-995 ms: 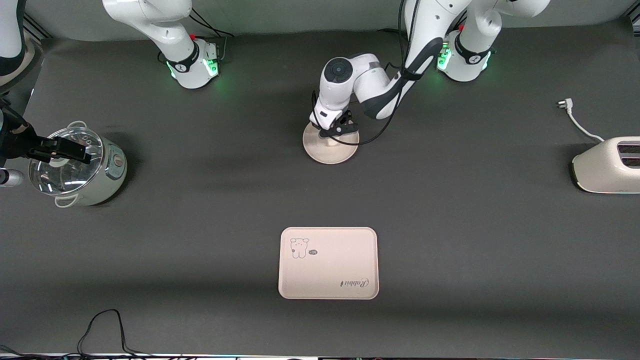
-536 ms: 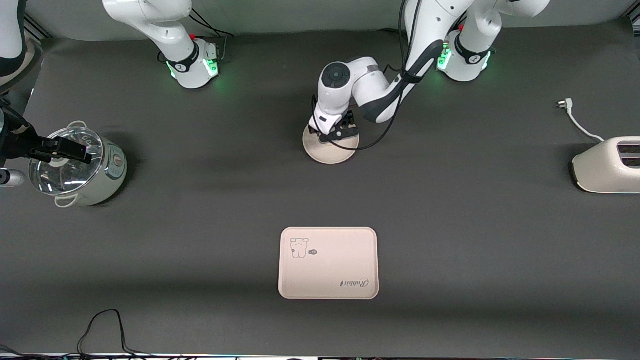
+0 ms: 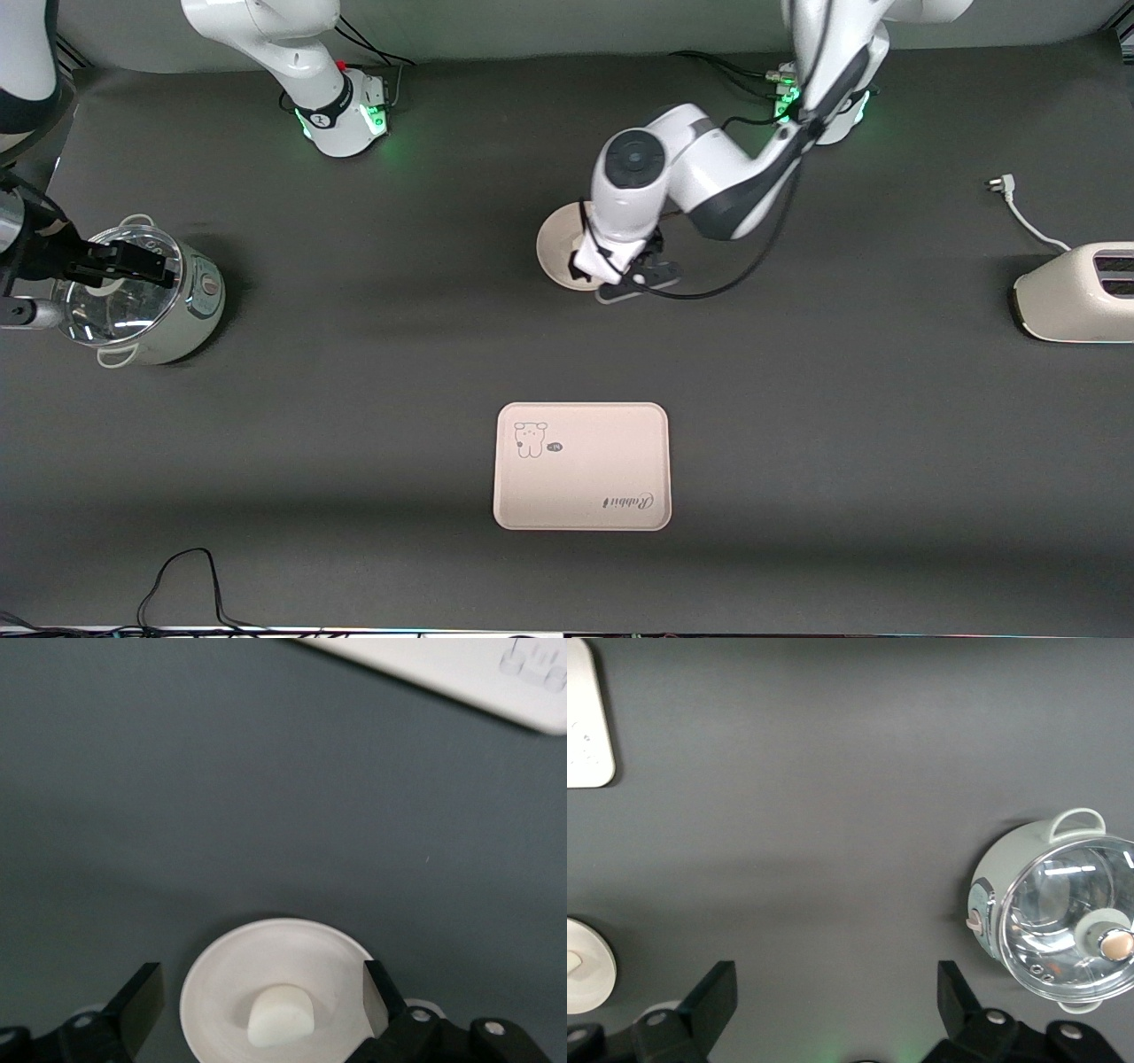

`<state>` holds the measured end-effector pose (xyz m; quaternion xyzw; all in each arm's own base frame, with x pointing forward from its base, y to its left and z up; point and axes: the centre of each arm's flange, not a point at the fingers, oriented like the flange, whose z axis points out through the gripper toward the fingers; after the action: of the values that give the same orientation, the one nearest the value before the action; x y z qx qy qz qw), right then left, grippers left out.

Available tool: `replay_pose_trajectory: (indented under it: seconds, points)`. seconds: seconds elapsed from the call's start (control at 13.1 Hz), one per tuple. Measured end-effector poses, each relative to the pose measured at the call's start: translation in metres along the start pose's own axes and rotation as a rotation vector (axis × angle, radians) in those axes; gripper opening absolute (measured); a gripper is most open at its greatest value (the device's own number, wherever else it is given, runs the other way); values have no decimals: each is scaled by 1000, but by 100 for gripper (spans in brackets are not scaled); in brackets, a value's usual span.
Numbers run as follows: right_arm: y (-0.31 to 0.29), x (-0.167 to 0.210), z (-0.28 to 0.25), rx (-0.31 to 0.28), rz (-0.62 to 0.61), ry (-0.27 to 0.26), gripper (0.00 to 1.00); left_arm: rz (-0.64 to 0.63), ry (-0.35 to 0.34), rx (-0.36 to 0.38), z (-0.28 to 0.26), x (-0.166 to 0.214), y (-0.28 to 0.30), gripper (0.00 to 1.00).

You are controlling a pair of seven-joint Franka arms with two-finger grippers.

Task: Place bun in plate and plate on tray
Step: 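Withdraw the left gripper while the right gripper moves toward the plate, then lower the right gripper to the rim of the white plate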

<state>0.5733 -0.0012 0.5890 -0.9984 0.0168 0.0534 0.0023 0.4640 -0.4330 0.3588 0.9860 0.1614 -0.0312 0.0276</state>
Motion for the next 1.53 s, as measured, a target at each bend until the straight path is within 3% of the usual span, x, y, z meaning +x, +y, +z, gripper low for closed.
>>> replay_pose_trajectory:
  seconds: [0.15,0.31,0.46,0.69,1.0,1.15,1.3,1.53]
  points:
    - [-30,-6,-2,-4,-31,3,100,-20,24,-8,-49,42,-33,100]
    - [-74,-19,-2,-11,-17,1,100,-26,-4,32,-102,92,-86,100]
    - [-128,-42,-3,-18,-10,3,100,-20,-38,69,-148,141,-149,100]
    - [-218,-87,-1,-11,17,28,100,-45,-21,53,-188,191,-222,100]
    - [-351,-175,18,5,47,70,100,11,-15,72,-216,221,-310,100]
    - [-390,-211,26,13,34,79,100,38,-13,84,-229,236,-366,100]
    - [-406,-227,32,37,25,58,100,53,-5,96,-239,236,-385,100]
    - [-407,-224,38,98,48,18,100,96,8,104,-249,220,-362,100]
